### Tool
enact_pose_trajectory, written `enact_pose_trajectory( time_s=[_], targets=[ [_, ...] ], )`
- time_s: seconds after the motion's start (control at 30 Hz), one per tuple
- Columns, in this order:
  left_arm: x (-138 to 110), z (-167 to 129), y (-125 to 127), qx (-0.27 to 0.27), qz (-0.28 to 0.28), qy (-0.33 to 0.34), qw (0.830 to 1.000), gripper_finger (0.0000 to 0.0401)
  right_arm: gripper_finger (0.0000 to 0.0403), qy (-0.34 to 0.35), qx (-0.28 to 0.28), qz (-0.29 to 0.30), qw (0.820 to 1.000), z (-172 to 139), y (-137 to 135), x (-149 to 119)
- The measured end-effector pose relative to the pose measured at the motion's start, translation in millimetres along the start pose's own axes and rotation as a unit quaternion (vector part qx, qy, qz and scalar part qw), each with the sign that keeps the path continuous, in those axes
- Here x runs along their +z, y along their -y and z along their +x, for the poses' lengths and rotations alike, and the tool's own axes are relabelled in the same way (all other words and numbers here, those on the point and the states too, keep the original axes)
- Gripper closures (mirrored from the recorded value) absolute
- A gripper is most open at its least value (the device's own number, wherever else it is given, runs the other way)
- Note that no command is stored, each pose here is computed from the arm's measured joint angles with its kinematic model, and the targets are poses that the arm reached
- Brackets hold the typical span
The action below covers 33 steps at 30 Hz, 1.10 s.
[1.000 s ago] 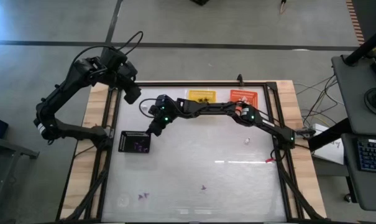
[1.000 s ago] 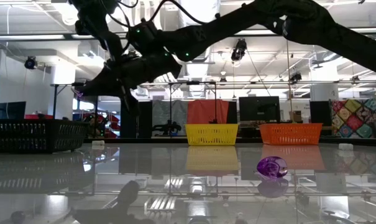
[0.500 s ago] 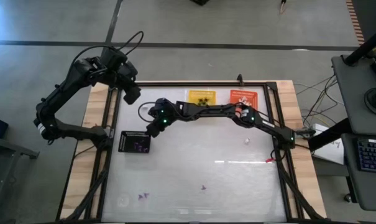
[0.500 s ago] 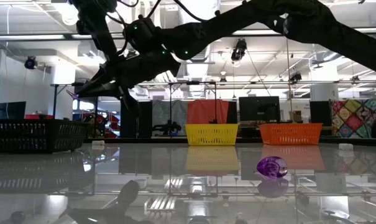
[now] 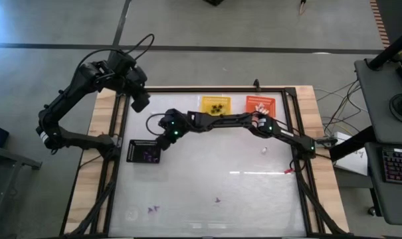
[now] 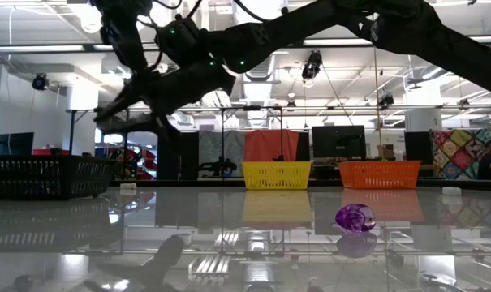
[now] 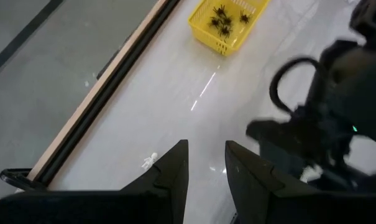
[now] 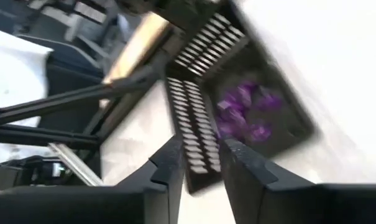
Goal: Sort Halloween decoration
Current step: Put the white skeleton toy into the orange bin
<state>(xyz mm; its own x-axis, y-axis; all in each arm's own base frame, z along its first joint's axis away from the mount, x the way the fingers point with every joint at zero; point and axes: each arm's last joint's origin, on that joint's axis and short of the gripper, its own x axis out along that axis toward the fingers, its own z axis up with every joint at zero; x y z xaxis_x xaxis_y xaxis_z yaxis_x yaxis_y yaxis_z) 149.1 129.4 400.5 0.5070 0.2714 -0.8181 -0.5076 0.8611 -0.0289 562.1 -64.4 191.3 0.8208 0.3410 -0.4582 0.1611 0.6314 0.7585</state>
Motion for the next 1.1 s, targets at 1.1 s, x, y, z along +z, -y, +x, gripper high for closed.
enact_pose_trajectory(
  time_s=[1.1],
  targets=[
    [-28, 43, -2, -0.028, 0.062, -0.1, 0.993, 0.0314, 0.0279, -0.187, -0.552, 0.042, 0.812, -150, -35, -45]
  ],
)
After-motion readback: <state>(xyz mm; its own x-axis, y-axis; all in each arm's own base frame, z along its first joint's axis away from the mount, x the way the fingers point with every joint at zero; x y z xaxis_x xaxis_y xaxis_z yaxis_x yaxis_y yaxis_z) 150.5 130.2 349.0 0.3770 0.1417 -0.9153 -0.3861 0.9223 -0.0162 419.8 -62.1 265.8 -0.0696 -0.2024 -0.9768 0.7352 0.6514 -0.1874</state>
